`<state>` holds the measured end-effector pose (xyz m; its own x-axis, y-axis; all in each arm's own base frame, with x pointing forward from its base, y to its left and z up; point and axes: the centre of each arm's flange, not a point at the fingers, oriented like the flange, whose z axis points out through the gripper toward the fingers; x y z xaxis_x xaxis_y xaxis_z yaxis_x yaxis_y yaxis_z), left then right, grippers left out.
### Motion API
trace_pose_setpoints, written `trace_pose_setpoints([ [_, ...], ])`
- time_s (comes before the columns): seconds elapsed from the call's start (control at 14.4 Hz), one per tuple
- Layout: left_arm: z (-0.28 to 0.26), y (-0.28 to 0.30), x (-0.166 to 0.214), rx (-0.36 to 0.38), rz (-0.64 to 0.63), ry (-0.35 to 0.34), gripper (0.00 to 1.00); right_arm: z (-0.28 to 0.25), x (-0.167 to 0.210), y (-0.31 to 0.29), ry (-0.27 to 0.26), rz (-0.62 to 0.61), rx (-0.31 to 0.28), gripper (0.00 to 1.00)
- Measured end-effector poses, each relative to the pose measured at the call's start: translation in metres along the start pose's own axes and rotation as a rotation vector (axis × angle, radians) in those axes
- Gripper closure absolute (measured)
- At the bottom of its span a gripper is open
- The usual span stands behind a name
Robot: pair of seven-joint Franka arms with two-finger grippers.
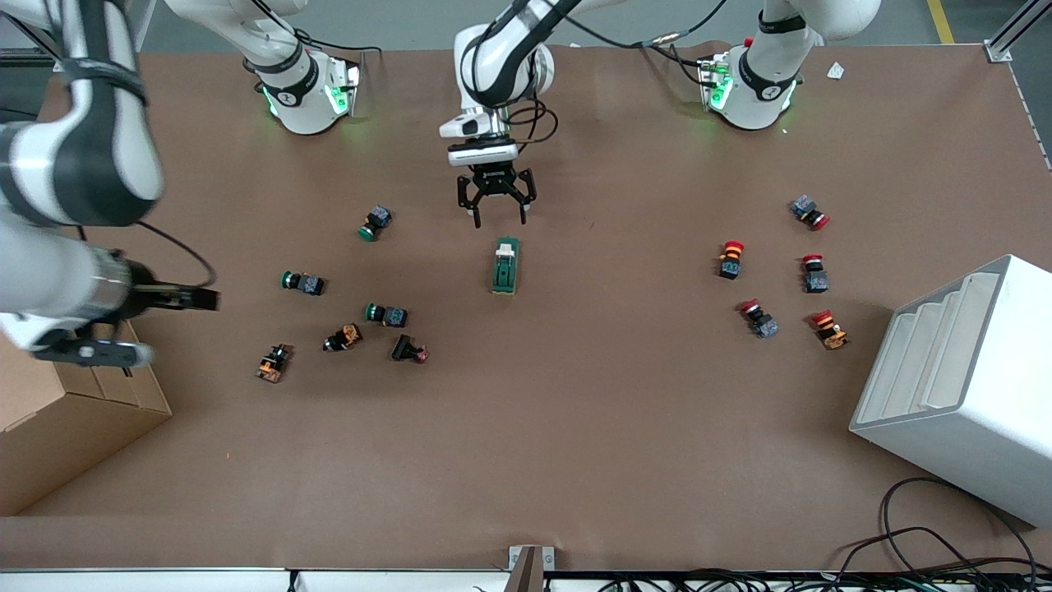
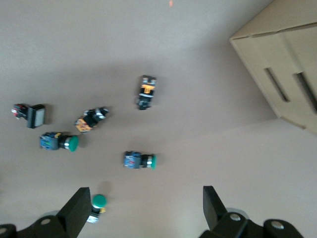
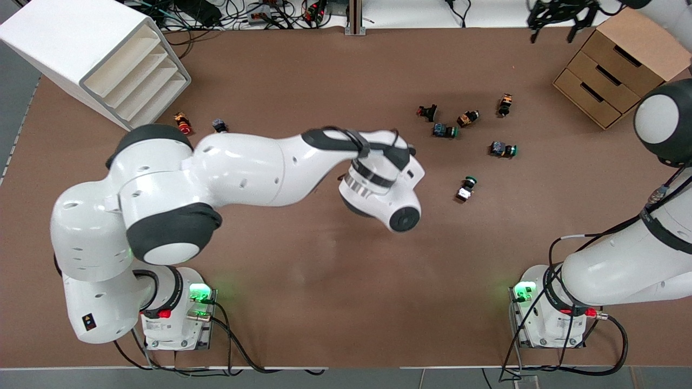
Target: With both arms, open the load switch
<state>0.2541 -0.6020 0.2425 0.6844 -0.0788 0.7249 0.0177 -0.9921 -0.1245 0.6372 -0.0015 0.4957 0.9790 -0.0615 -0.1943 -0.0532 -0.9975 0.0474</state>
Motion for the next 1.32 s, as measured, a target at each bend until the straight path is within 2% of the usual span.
trace_pose_setpoints([
  [0.28,0.010,-0.021,0.098,0.060,-0.084,-0.079,0.00,-0.017,-0.009,0.059,0.026,0.000,0.018,0.00],
  [0.42,0.023,-0.035,0.148,0.097,-0.114,-0.140,0.00,-0.024,-0.016,0.059,0.027,0.000,0.019,0.00],
  [0.76,0.069,-0.104,0.277,0.118,-0.200,-0.267,0.00,-0.049,-0.031,0.049,0.008,-0.014,0.016,0.00],
  [1.04,0.107,-0.179,0.335,0.154,-0.244,-0.329,0.00,-0.063,-0.040,0.049,0.030,-0.009,0.007,0.00],
  [1.32,0.117,-0.263,0.385,0.196,-0.215,-0.396,0.00,-0.077,-0.050,0.043,0.047,-0.017,0.006,0.00],
])
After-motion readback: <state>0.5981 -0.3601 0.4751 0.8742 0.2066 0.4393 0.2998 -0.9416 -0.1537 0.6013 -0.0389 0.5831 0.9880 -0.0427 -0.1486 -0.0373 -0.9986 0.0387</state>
